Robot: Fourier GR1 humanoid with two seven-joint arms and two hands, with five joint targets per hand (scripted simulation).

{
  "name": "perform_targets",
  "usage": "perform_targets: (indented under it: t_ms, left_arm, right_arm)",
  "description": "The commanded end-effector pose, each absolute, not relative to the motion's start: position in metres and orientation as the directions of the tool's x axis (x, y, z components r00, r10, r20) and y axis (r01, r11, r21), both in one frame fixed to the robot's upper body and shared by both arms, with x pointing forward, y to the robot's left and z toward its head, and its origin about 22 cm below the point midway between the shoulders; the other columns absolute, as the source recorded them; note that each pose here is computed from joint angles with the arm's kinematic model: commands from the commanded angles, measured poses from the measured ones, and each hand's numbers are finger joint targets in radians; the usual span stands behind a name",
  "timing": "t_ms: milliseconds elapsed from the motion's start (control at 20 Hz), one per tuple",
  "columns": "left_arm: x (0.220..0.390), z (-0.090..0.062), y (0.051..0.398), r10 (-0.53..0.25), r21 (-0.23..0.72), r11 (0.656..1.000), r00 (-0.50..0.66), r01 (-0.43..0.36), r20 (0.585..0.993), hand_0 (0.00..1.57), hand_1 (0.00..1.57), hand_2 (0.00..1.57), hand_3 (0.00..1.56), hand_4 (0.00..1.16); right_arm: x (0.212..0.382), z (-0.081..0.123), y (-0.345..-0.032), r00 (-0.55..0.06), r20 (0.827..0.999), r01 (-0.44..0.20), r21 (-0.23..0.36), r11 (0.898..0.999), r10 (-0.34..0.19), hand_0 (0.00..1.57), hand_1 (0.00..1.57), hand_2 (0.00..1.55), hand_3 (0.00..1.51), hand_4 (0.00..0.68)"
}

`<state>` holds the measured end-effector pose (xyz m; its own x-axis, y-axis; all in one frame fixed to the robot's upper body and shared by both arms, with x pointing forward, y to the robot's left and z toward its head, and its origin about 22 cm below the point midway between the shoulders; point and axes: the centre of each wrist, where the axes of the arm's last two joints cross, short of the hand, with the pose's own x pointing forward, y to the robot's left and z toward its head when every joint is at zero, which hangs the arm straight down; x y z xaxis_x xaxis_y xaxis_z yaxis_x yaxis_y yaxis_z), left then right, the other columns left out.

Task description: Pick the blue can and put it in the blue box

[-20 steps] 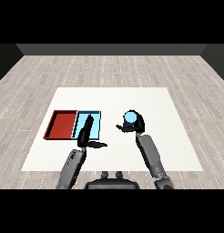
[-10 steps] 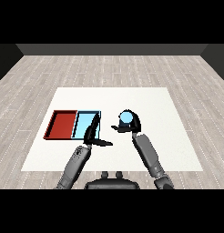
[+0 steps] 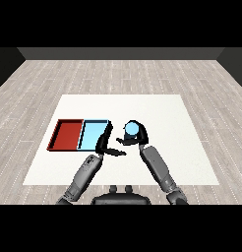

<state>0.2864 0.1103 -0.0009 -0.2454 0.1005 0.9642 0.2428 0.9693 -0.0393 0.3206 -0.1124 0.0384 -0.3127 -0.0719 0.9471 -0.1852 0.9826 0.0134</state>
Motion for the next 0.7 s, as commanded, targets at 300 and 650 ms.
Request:
perform_targets:
  t_ms: [300, 650]
  left_arm:
    - [0.289, -0.022, 0.08, 0.096, -0.045, 0.967, -0.195, 0.249, 0.976, 0.0, 0.0, 0.0, 0.0, 0.0]
    - [0.303, -0.018, 0.081, 0.125, -0.072, 0.96, -0.183, 0.27, 0.975, 0.0, 0.0, 0.0, 0.0, 0.0]
  right_arm:
    - [0.324, 0.058, -0.104, -0.32, 0.942, -0.212, 0.038, 0.977, -0.106, 1.43, 1.43, 1.46, 1.37, 0.552]
    - [0.315, 0.03, -0.09, -0.33, 0.938, -0.251, 0.024, 0.968, -0.109, 1.44, 1.44, 1.46, 1.37, 0.561]
